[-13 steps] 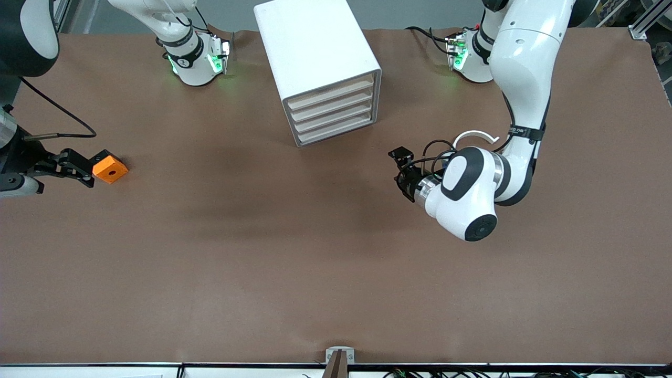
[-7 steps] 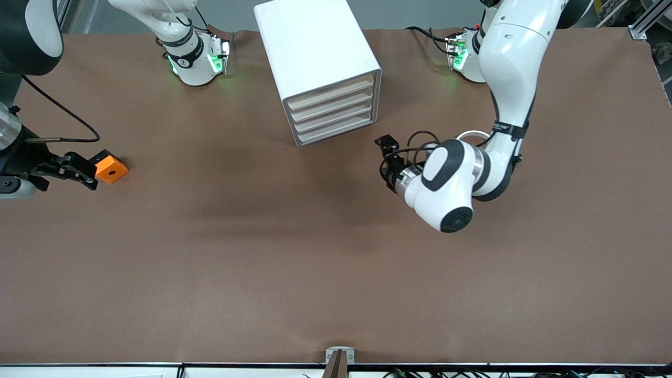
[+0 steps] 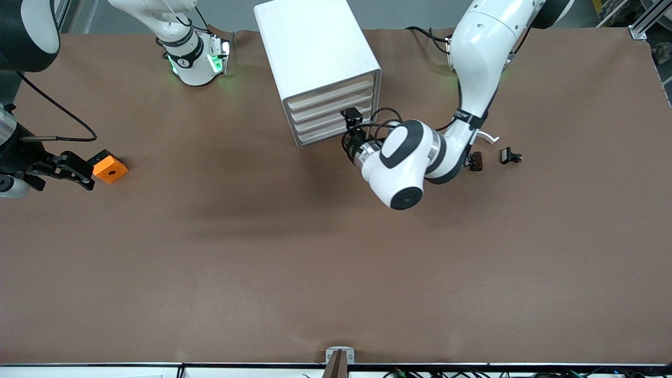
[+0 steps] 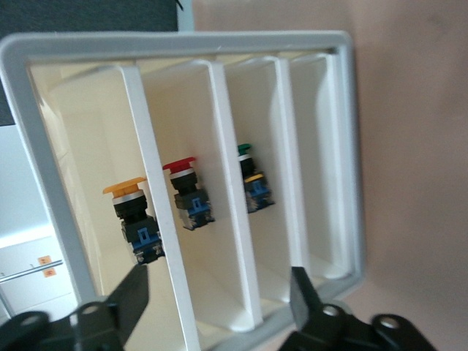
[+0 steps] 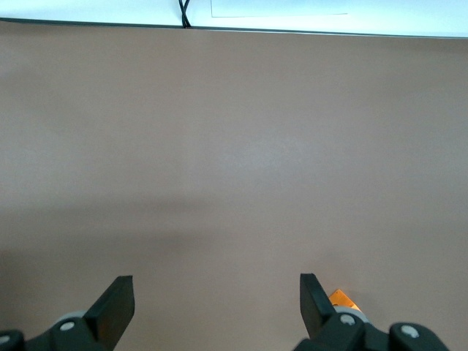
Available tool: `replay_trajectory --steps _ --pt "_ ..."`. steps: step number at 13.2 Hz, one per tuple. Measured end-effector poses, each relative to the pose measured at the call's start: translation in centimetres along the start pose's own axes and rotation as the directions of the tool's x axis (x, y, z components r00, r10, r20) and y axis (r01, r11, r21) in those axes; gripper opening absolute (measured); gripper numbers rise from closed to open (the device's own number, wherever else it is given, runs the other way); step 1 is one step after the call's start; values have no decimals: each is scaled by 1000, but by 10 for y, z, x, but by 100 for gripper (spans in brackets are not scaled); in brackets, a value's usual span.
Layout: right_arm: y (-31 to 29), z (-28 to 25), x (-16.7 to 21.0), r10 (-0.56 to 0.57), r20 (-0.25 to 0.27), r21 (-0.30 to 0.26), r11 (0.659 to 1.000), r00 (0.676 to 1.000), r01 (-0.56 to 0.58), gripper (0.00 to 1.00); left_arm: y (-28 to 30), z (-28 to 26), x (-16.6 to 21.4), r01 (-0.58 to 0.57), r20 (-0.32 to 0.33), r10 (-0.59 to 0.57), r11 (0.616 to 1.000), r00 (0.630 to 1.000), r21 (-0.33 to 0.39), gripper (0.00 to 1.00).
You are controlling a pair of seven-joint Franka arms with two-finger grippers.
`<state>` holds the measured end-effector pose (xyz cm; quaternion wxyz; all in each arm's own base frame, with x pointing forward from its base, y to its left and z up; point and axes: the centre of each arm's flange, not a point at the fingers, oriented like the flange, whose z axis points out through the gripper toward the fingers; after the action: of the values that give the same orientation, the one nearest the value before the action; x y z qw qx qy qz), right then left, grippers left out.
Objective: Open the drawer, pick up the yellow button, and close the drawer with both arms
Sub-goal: 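Grasp the top drawer with the left gripper and pull it open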
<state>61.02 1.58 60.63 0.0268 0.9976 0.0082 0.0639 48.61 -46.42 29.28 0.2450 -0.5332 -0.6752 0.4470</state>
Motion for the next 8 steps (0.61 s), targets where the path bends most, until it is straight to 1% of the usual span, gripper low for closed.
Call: replay_trajectory --steps 1,2,4,6,8 --pt "0 0 0 0 1 0 1000 1000 0 100 1 15 -4 2 -10 -2 1000 1000 31 69" --pt "-1 0 0 -1 2 0 1000 1000 1 100 3 27 -6 6 -15 -5 998 1000 61 63" --pt "-4 1 -1 -5 9 1 1000 1000 4 100 8 42 -8 11 -15 -10 993 1000 116 60" --pt "-9 1 -3 -5 21 2 1000 1000 5 100 4 56 -9 9 -45 -1 986 999 168 60" --pt "-12 1 -3 -5 22 2 1000 1000 5 100 -3 63 -8 9 -76 7 978 997 209 60"
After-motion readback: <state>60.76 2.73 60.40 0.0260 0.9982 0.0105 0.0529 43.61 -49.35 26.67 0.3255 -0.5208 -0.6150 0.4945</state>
